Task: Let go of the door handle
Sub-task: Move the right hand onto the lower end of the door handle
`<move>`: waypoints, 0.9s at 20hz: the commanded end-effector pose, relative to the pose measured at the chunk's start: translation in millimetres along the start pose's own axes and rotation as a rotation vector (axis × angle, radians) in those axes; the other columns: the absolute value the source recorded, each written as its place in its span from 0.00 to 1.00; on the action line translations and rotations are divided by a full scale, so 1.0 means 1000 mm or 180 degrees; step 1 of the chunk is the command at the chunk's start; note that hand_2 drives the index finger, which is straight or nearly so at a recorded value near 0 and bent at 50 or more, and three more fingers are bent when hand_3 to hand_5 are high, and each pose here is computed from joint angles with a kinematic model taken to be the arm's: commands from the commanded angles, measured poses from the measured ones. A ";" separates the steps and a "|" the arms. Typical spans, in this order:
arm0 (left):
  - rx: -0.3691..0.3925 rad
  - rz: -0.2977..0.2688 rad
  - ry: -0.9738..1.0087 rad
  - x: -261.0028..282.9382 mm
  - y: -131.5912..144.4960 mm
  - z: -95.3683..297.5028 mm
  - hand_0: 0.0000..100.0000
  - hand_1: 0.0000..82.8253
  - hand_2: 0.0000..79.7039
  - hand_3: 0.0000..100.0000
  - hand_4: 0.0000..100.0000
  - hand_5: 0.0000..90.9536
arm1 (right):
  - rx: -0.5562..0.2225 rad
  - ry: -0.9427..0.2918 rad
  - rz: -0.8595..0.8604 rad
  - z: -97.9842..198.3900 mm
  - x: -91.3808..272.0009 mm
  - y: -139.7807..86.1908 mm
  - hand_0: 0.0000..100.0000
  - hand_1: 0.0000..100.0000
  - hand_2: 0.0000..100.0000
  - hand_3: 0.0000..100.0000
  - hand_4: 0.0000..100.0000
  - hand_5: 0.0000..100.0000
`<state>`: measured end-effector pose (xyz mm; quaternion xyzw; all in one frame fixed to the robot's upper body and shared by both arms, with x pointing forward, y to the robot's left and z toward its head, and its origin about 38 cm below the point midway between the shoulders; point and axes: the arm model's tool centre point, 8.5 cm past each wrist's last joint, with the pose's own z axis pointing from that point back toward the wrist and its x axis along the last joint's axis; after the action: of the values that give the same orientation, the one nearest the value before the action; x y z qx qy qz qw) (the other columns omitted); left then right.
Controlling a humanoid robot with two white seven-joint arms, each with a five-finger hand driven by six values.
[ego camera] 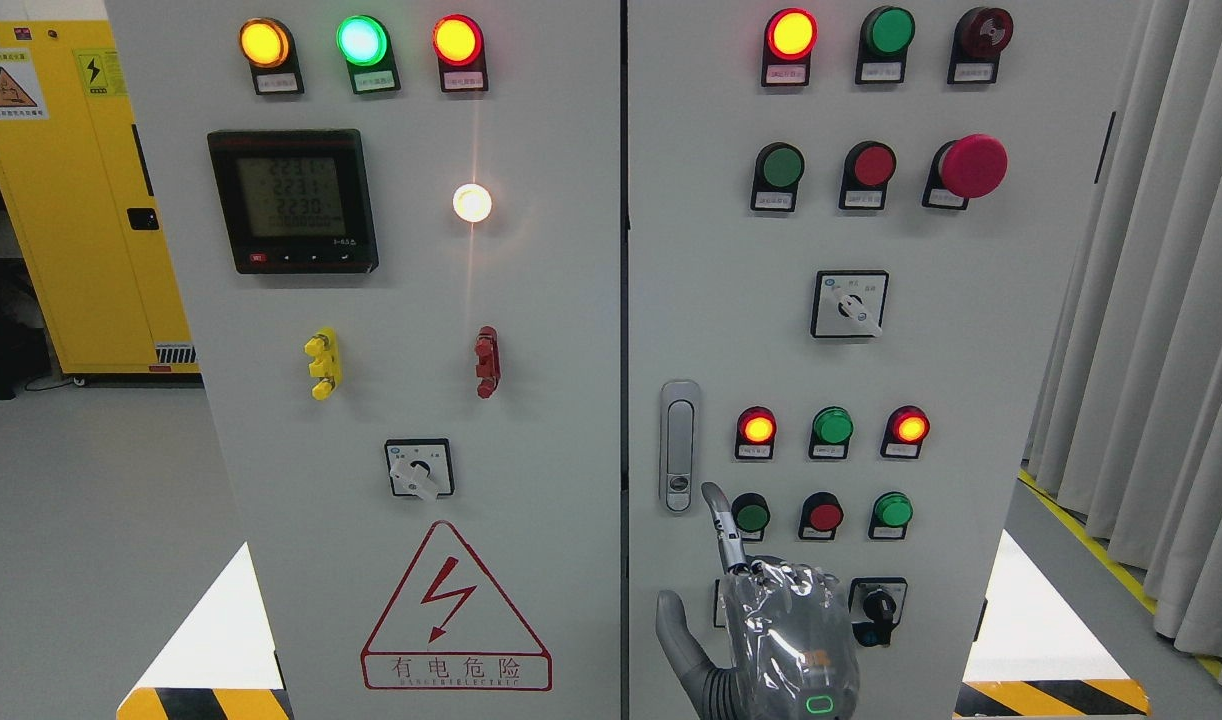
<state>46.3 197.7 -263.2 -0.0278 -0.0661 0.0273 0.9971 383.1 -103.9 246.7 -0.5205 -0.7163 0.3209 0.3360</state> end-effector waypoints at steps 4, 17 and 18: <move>0.0002 0.0000 0.0002 0.000 0.000 0.000 0.12 0.67 0.00 0.00 0.00 0.00 | 0.0197 0.0010 0.0092 -0.003 -0.002 0.024 0.56 0.43 0.00 1.00 1.00 1.00; 0.0002 0.0000 0.0002 0.000 0.000 0.000 0.12 0.67 0.00 0.00 0.00 0.00 | 0.0108 -0.0080 0.0069 -0.009 0.008 0.017 0.57 0.42 0.00 1.00 1.00 1.00; 0.0002 0.0000 0.0002 0.000 0.000 0.000 0.12 0.67 0.00 0.00 0.00 0.00 | 0.0103 -0.0083 0.0063 -0.009 0.009 0.017 0.57 0.42 0.00 1.00 1.00 1.00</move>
<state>46.4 197.7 -263.2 -0.0277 -0.0661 0.0273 0.9971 396.7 -97.0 240.2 -0.5224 -0.7075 0.3373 0.3358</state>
